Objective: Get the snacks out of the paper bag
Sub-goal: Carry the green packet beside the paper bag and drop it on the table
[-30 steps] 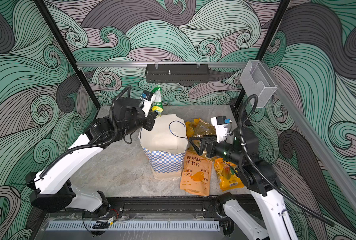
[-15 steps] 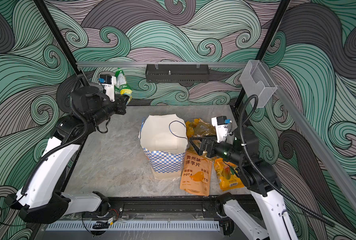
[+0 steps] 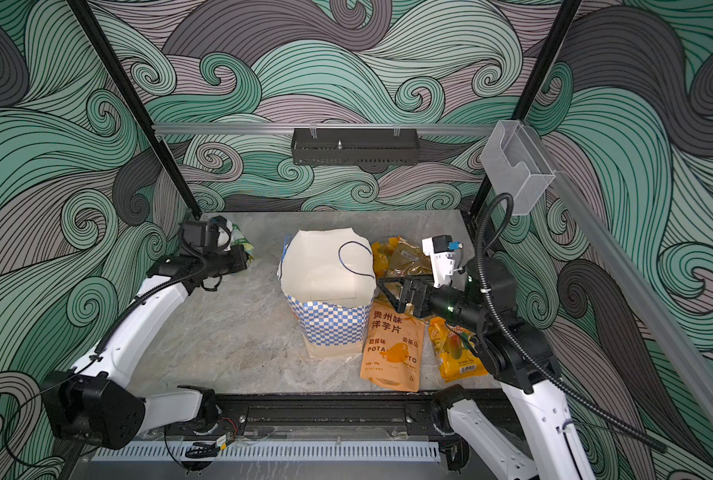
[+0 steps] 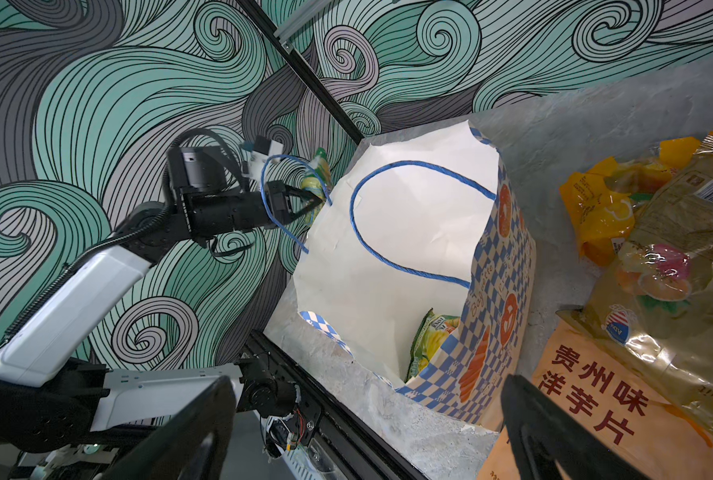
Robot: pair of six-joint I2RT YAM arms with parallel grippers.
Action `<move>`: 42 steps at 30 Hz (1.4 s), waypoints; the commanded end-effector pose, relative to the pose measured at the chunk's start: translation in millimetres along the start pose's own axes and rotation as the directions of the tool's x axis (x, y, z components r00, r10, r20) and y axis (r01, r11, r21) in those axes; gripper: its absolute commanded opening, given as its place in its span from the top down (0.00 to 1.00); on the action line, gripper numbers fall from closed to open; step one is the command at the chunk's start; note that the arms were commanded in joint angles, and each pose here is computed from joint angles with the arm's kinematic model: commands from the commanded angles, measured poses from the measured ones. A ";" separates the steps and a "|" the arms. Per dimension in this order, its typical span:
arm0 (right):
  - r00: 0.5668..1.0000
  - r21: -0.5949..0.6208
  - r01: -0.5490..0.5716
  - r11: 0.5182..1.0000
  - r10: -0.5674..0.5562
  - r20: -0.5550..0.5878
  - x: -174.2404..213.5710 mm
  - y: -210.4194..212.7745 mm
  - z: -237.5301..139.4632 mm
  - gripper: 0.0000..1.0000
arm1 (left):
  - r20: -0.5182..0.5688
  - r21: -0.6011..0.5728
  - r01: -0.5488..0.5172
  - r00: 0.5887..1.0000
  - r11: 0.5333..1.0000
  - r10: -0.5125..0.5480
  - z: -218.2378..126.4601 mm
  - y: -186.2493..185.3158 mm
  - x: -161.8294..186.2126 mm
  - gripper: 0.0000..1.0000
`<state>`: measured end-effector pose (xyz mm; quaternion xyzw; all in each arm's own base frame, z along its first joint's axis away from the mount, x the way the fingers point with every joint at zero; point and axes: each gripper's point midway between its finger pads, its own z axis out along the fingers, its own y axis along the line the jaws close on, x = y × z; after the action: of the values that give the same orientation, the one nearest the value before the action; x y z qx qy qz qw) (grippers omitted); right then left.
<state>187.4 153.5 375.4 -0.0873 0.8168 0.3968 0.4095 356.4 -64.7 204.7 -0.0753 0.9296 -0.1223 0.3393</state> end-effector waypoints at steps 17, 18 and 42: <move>0.999 0.010 0.004 1.000 -0.004 -0.045 13.3 -7.1 4.8 0.00 | -0.254 0.044 0.140 0.959 0.989 -0.125 115.3 9.1 67.4 1.00; 0.999 0.011 0.008 1.000 -0.007 -0.042 12.4 -6.7 4.6 0.00 | -0.261 0.042 0.145 0.957 0.989 -0.129 117.1 9.5 69.2 1.00; 1.000 -0.007 -0.003 1.000 0.003 -0.023 4.9 -0.7 3.5 0.00 | 0.261 0.239 -0.025 0.965 0.971 -0.039 -74.8 -58.5 -78.3 0.53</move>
<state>187.3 154.4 360.3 -0.0862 0.8290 0.3922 0.3894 381.2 -90.9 285.6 -0.0565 0.8751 -0.2140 0.4303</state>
